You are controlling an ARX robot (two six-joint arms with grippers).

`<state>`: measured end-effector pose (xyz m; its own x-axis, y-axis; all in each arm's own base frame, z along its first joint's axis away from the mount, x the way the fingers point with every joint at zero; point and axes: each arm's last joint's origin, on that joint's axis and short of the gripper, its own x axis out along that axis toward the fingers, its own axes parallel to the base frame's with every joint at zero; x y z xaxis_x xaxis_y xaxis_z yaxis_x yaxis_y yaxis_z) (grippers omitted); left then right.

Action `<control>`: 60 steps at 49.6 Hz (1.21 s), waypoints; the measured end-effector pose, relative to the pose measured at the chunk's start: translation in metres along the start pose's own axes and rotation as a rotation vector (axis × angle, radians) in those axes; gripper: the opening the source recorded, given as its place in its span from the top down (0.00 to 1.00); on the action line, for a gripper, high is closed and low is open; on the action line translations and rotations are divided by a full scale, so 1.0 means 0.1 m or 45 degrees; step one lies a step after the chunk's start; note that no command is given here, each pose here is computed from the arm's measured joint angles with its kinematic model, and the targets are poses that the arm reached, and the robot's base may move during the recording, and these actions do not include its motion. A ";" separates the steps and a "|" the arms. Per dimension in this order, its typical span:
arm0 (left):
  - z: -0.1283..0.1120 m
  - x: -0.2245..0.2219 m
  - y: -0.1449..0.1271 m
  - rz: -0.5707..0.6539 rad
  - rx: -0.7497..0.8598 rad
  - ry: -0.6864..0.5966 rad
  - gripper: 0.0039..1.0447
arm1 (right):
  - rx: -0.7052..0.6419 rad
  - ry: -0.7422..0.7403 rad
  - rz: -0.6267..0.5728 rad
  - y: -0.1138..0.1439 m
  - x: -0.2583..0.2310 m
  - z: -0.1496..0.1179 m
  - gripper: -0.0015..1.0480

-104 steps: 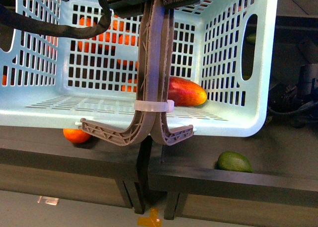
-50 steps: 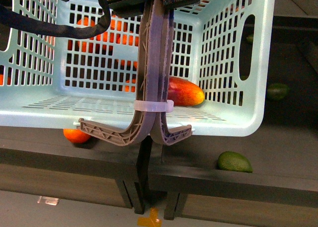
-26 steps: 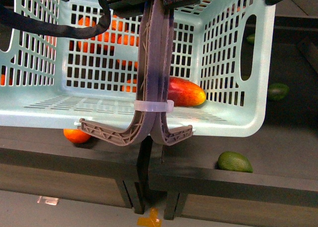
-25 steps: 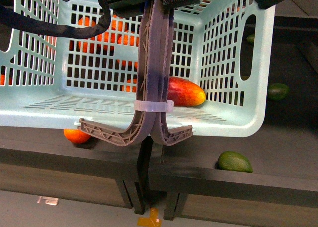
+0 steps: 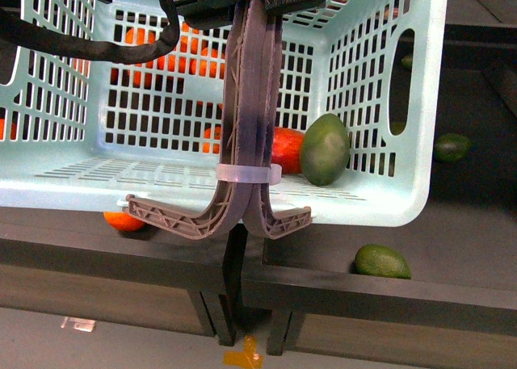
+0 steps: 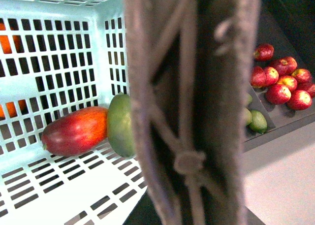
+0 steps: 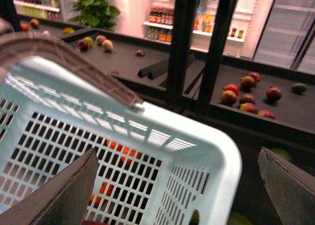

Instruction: Pick mango and avocado into basket

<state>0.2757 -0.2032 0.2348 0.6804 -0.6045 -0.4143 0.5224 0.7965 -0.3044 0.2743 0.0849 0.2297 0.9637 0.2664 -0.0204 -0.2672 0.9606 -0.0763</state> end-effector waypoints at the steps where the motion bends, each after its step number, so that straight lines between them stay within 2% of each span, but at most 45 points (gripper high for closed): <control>1: 0.00 0.00 0.00 0.000 0.000 0.000 0.95 | 0.017 -0.019 -0.025 -0.02 -0.09 0.04 0.07; 6: 0.00 0.00 0.00 0.006 0.005 -0.002 0.95 | 0.121 -0.103 -0.174 -0.14 -0.57 0.18 0.07; 11: 0.00 0.00 0.00 0.004 0.004 -0.001 0.95 | 0.193 -0.103 -0.286 -0.20 -0.90 0.10 0.07; 15: 0.00 0.00 0.00 0.003 0.002 -0.001 0.95 | 0.253 -0.070 -0.419 -0.23 -1.24 -0.14 0.07; 18: 0.00 0.00 0.00 0.002 0.004 -0.001 0.95 | 0.276 -0.004 -0.508 -0.23 -1.47 -0.44 0.07; 21: 0.00 0.00 0.00 0.001 0.004 0.000 0.95 | 0.278 0.018 -0.512 -0.21 -1.54 -0.57 0.07; 32: 0.00 0.00 0.00 0.001 0.004 0.000 0.95 | 0.287 -0.002 -0.496 -0.22 -1.55 -0.56 0.08; 38: 0.00 0.00 0.00 0.002 0.003 -0.001 0.95 | 0.177 -0.018 -0.341 -0.23 -1.59 -0.55 0.26; 47: 0.00 0.00 0.00 0.003 0.003 -0.001 0.95 | 0.115 -0.009 -0.307 -0.32 -1.67 -0.62 0.60; 54: 0.00 0.00 0.00 0.000 0.002 0.000 0.95 | 0.109 -0.019 -0.349 -0.35 -1.71 -0.68 0.78; 60: 0.00 0.00 0.00 0.001 0.002 0.000 0.95 | 0.101 -0.023 -0.342 -0.34 -1.74 -0.68 0.99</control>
<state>0.2756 -0.2033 0.2348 0.6809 -0.6039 -0.4143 0.5225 0.7970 -0.3030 0.1157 0.0003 0.1684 1.0000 0.0019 0.0082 -0.0019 1.0000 0.0017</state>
